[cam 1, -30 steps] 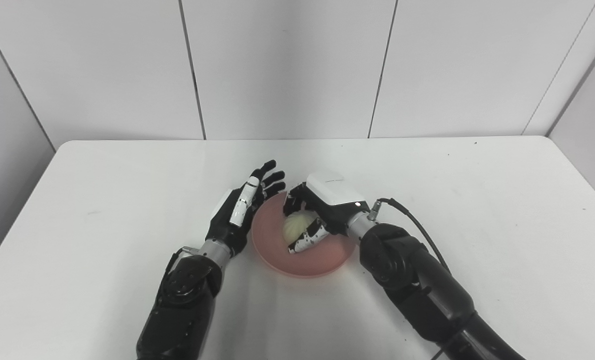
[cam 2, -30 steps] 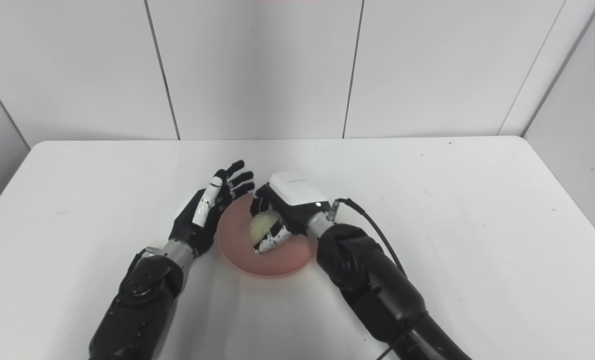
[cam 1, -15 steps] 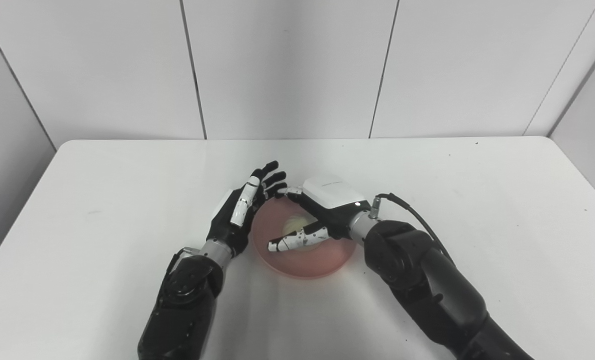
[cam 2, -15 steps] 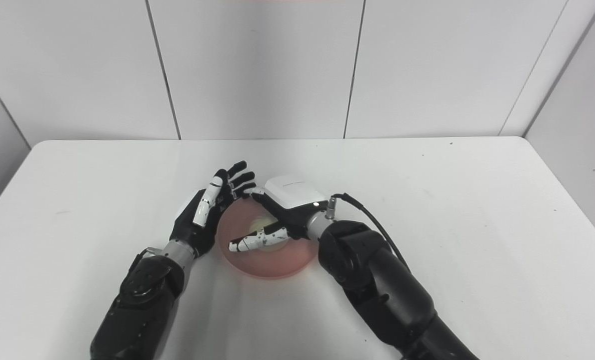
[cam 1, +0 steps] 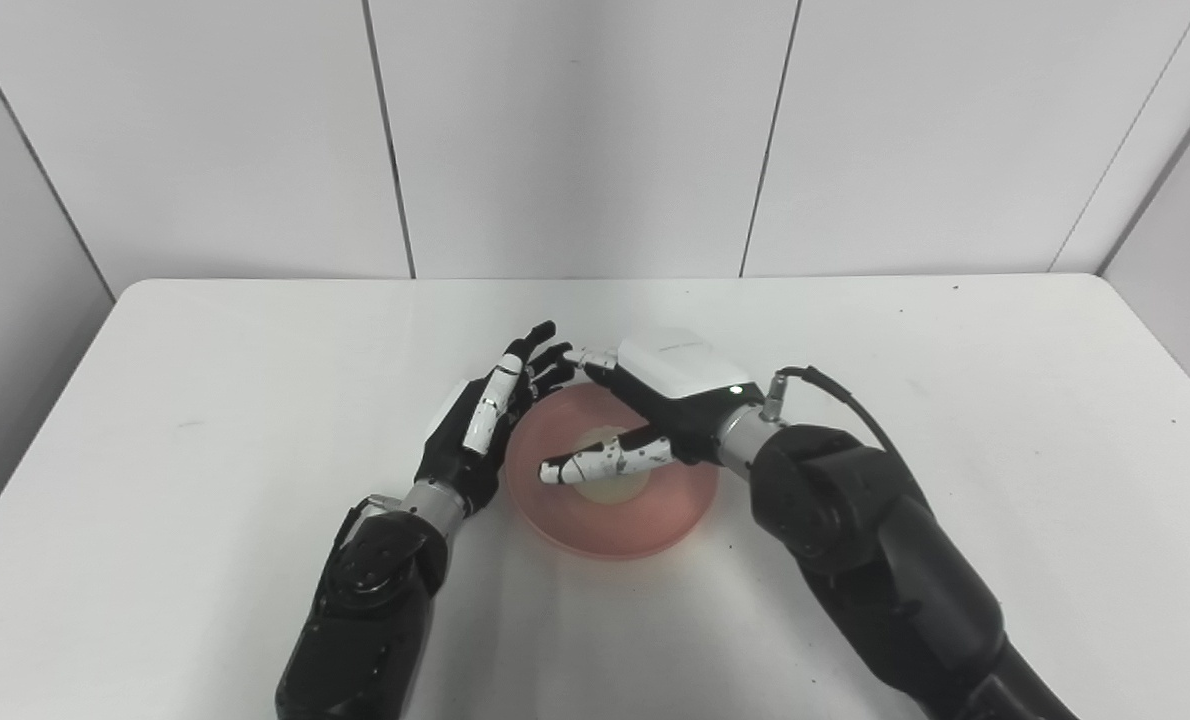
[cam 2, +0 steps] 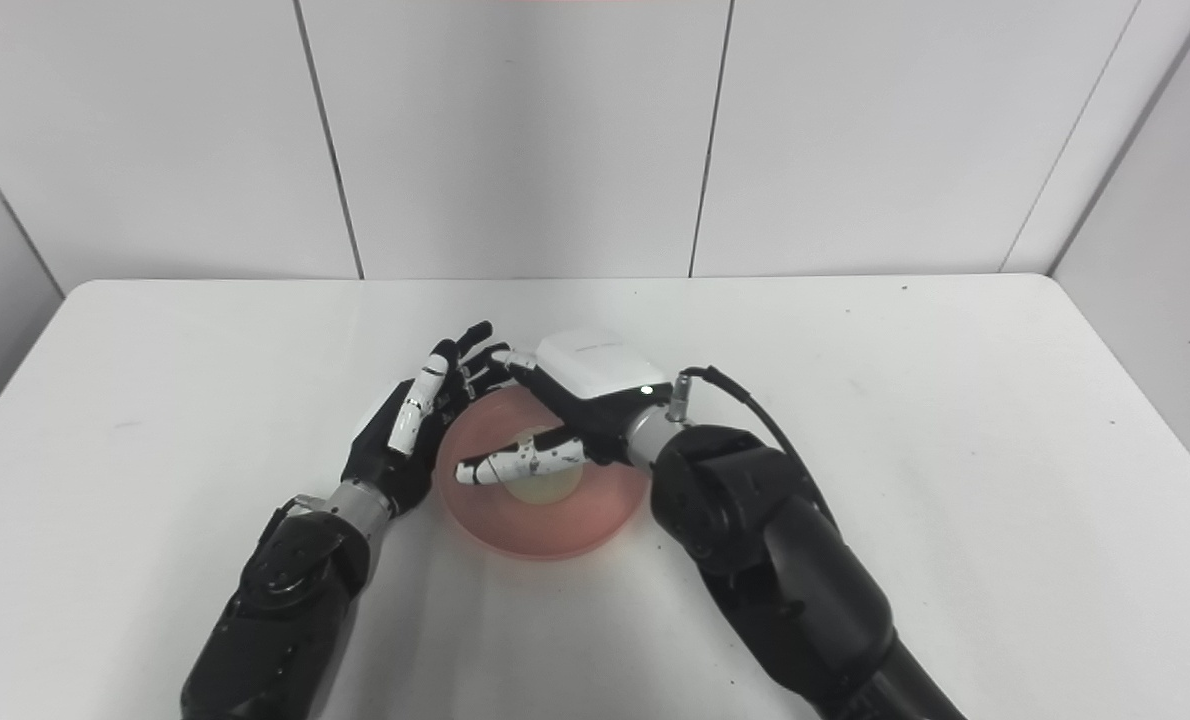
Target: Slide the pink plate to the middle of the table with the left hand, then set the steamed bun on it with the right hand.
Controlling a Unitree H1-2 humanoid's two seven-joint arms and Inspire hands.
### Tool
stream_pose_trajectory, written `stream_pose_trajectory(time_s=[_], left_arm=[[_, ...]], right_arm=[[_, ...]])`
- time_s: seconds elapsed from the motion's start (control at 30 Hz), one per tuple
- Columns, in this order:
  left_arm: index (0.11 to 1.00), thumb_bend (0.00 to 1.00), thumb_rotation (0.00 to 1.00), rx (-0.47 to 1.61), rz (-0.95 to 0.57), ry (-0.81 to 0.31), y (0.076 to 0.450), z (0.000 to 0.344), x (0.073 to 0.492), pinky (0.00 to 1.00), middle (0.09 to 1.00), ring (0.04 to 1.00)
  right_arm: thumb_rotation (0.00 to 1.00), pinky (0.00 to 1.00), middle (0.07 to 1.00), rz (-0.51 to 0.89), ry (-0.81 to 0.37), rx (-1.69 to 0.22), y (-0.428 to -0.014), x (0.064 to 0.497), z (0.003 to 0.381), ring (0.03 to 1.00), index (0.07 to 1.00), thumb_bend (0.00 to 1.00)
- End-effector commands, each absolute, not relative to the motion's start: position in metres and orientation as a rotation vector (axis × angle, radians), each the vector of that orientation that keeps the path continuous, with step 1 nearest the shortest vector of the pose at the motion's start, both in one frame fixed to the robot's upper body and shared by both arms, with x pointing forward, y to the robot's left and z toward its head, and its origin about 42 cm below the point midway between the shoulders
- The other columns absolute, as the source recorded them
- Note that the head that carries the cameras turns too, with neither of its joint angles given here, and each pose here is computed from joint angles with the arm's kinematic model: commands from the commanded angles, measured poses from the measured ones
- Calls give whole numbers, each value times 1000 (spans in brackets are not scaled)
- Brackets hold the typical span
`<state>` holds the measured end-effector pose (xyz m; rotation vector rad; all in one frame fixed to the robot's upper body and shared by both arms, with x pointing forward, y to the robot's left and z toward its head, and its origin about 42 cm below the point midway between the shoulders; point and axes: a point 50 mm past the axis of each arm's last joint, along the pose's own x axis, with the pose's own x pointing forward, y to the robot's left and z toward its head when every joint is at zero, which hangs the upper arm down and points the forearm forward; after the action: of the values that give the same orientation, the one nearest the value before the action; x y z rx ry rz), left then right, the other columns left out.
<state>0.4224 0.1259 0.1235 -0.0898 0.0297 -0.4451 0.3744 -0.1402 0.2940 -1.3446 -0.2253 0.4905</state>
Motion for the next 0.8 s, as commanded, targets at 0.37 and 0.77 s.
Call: stream_pose_trajectory(time_s=[0.37,0.77], left_arm=[[956,466,1000,-90,-274,113,164,119,388,949,947,936],[994,479,1000,-56,-172,27,169,112,366,961,983,968]], right_arm=[[987,749,925,208,-424,-1032,-200,383,321,864,992,744],[1000,827,997,82,-357,-473,-216,370,252,949,1000,770]])
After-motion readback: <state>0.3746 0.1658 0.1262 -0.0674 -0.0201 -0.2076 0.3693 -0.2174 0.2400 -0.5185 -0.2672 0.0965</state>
